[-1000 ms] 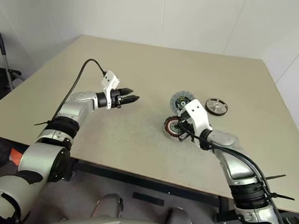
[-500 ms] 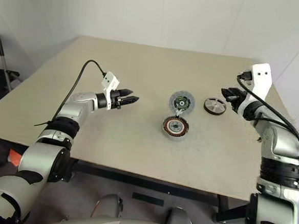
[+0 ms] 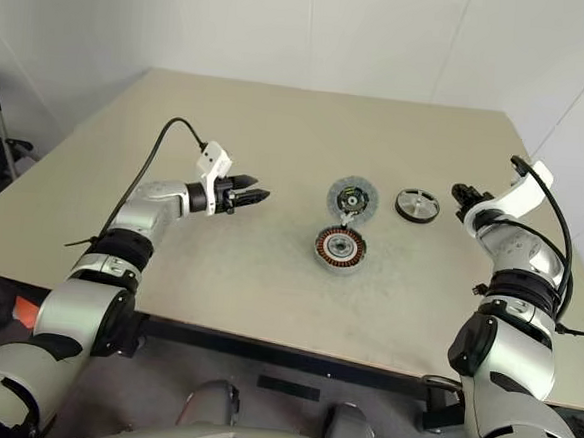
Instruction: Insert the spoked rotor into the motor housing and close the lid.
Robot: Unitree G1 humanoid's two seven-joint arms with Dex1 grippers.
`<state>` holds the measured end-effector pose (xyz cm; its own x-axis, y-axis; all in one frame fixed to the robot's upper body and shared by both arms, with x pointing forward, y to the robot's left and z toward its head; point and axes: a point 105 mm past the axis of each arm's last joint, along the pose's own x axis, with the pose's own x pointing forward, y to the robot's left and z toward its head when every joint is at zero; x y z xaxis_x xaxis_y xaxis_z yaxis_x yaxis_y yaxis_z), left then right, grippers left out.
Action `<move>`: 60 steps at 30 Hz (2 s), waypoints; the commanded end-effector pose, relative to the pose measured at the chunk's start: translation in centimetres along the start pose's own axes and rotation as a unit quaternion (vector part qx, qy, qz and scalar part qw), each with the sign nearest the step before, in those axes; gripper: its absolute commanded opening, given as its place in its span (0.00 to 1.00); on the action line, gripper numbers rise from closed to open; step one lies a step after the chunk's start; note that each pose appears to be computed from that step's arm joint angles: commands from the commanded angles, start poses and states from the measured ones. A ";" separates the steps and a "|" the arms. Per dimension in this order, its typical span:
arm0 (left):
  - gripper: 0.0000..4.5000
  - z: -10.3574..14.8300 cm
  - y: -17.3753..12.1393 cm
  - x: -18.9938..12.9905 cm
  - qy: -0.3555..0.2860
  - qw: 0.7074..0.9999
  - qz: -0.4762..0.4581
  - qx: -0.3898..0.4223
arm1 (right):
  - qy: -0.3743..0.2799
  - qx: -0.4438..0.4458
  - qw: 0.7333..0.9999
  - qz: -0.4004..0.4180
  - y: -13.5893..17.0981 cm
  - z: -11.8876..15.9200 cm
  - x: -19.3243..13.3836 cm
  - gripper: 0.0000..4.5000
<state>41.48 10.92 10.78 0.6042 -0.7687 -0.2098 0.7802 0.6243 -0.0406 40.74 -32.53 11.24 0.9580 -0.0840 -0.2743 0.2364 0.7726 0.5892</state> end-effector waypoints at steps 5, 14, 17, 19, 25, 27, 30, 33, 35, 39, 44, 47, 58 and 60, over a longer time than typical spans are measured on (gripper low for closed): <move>0.62 1.6 0.2 -0.2 -0.018 0.999 0.004 0.033 | 0.002 0.067 0.998 0.020 1.0 -0.4 0.1 0.42; 0.62 2.0 0.1 -0.1 -0.018 0.999 0.002 0.048 | 0.029 0.069 0.997 0.017 1.3 -2.6 -0.2 0.42; 0.62 2.0 0.2 -0.1 -0.018 0.999 0.002 0.048 | 0.034 0.068 0.997 0.014 1.1 -3.0 -0.4 0.42; 0.62 2.0 0.2 -0.1 -0.018 0.999 0.003 0.048 | 0.039 0.068 0.997 0.018 1.3 -3.3 -0.5 0.42; 0.62 2.0 0.4 -0.2 -0.018 0.999 0.007 0.048 | 0.053 0.081 0.994 0.053 3.0 -4.0 -0.7 0.42; 0.62 2.0 0.5 -0.3 -0.018 0.999 0.010 0.048 | 0.059 0.091 0.992 0.066 3.7 -4.3 -0.7 0.42; 0.62 2.0 0.6 -0.3 -0.019 0.999 0.012 0.048 | 0.061 0.095 0.991 0.065 3.8 -4.5 -0.7 0.29; 0.62 1.9 0.6 -0.4 -0.019 0.999 0.014 0.048 | 0.057 0.094 0.992 0.066 3.8 -4.1 -0.8 0.10; 0.62 1.9 0.7 -0.4 -0.018 0.999 0.015 0.049 | 0.051 0.090 0.993 0.059 3.6 -3.7 -0.8 0.07; 0.62 1.8 0.7 -0.4 -0.018 0.998 0.015 0.050 | 0.034 0.097 0.994 0.049 3.2 -2.8 -0.8 0.07; 0.62 1.6 0.4 -0.2 -0.016 0.999 0.010 0.050 | -0.013 0.167 0.978 0.127 5.7 0.3 -1.9 0.07; 0.62 1.6 0.3 -0.1 -0.015 0.999 0.007 0.050 | -0.025 0.213 0.956 0.200 8.0 1.7 -3.3 0.07; 0.62 1.2 0.1 0.1 -0.009 0.999 0.003 0.053 | 0.078 0.199 0.902 0.376 13.7 -2.0 -9.5 0.07; 0.62 1.1 0.1 0.1 -0.008 0.999 0.004 0.052 | 0.099 0.194 0.899 0.381 13.8 -3.1 -10.4 0.07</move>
<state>41.55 10.93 10.62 0.6098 -0.7608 -0.2222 0.7835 0.6209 0.0243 34.38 -19.79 17.77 0.8622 0.4850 0.1460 -0.3161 0.2898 0.9034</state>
